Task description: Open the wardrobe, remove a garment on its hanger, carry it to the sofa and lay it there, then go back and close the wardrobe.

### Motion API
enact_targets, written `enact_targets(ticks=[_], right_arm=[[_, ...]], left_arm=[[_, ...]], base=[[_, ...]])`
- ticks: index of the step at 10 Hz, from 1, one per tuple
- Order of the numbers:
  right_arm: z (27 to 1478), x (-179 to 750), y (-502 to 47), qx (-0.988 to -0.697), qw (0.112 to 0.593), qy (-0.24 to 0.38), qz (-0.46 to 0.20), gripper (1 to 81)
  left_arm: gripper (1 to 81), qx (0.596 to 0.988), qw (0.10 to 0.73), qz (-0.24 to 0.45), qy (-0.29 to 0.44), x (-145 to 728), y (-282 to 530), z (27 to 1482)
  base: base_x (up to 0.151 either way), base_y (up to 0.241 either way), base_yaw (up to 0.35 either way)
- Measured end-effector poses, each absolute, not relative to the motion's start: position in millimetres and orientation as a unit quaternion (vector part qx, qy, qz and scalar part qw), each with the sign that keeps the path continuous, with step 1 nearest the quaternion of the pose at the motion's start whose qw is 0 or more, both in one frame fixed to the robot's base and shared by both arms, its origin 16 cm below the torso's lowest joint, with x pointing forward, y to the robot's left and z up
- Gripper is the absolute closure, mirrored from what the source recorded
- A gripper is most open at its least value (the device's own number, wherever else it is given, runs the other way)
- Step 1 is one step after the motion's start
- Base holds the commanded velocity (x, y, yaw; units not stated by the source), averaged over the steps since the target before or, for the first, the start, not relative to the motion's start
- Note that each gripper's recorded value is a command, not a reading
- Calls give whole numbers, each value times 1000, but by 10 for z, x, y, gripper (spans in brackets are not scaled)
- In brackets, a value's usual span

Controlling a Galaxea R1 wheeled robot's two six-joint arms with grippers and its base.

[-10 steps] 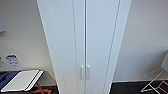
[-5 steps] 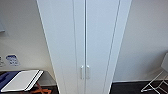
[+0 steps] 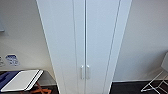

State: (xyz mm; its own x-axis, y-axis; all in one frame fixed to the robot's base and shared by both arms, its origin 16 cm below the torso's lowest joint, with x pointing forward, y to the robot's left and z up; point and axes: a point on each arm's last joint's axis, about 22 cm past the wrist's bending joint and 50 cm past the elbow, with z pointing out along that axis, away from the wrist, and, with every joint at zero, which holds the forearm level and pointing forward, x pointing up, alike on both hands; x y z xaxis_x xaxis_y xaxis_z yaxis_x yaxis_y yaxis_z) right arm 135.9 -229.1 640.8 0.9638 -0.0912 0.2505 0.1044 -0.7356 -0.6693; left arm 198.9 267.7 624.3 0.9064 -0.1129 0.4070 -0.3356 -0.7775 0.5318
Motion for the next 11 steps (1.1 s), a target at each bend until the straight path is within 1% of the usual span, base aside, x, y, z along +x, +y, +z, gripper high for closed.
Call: enact_targets(ticks=[3, 6, 7, 8, 10, 11], right_arm=[[7208, 2482, -2383, -899, 374, -46, -224, 10], [7903, 3241, -2283, -875, 385, -85, -283, 10], [8005, 3365, -2278, -872, 384, -90, -291, 10], [8307, 3708, -2255, -864, 378, -112, -312, 10], [8658, 4125, -1971, -849, 386, -141, -331, 10], [8752, 4298, -1809, -844, 388, -154, -336, 10]], left_arm=[[10, 901, 324, 241, -157, 2889, 2573, 6935], [10, 878, 320, 295, -200, 3745, 2450, 7582], [10, 871, 317, 309, -215, 4008, 2399, 7797], [10, 865, 311, 321, -229, 4269, 2358, 8016], [10, 849, 306, 351, -248, 4776, 2208, 8501], [10, 845, 309, 356, -253, 4935, 2087, 8664]], base=[[0, 0, 0], [0, 0, 0], [0, 0, 0], [0, 0, 0], [0, 0, 0], [0, 0, 0]])
